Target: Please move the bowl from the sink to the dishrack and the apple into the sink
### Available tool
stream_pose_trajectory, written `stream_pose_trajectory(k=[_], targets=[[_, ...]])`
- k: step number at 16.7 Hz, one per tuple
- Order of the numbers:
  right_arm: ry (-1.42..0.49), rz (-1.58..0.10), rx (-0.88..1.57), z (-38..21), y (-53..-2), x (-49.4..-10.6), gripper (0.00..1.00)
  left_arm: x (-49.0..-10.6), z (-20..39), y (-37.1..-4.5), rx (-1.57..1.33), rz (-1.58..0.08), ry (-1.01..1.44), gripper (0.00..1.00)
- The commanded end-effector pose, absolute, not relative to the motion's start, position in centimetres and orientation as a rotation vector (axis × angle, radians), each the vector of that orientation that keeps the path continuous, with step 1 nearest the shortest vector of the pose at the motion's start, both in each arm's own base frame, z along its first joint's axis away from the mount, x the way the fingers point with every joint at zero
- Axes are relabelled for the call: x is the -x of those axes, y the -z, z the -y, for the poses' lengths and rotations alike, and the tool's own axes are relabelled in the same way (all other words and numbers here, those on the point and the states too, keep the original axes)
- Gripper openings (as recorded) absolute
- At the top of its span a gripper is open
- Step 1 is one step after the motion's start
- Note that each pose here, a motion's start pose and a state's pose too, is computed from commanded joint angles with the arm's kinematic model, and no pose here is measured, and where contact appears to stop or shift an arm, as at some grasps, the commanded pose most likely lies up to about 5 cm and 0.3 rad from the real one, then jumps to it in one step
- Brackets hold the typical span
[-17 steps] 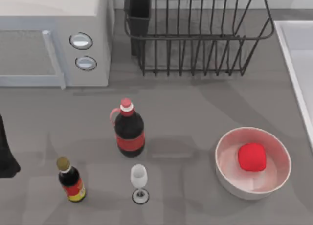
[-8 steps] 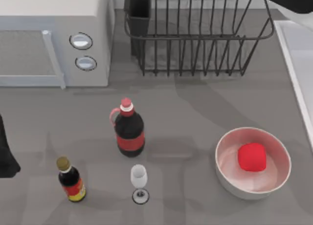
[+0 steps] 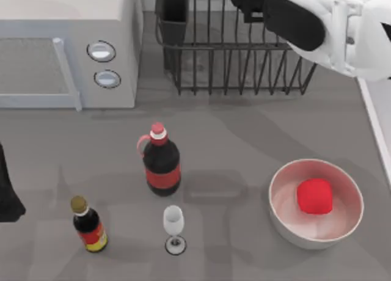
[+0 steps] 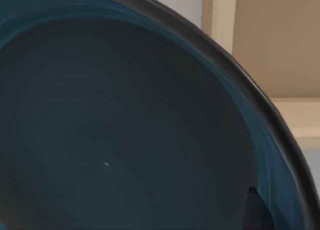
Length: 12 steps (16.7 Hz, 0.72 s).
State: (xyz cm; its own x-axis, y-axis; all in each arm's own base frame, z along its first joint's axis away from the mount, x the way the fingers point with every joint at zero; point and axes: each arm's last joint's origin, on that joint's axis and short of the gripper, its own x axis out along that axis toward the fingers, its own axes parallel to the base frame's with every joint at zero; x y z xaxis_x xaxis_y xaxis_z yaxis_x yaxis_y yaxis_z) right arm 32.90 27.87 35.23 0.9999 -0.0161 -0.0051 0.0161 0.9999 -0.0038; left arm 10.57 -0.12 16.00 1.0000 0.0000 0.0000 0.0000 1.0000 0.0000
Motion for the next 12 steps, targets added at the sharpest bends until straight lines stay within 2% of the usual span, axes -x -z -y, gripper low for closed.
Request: stream_pose_trajectory(k=[7,12], targets=[[0.01,0.01,-0.008,-26.7,-23.5,-37.9,0.0,-10.6,0.1,-16.0,0.0,0.0,0.0,1.0],[0.01,0.0,0.0,-26.2,-21.9,-38.2,0.0,-10.6,0.1,-16.0,0.0,0.0,0.0,1.0]])
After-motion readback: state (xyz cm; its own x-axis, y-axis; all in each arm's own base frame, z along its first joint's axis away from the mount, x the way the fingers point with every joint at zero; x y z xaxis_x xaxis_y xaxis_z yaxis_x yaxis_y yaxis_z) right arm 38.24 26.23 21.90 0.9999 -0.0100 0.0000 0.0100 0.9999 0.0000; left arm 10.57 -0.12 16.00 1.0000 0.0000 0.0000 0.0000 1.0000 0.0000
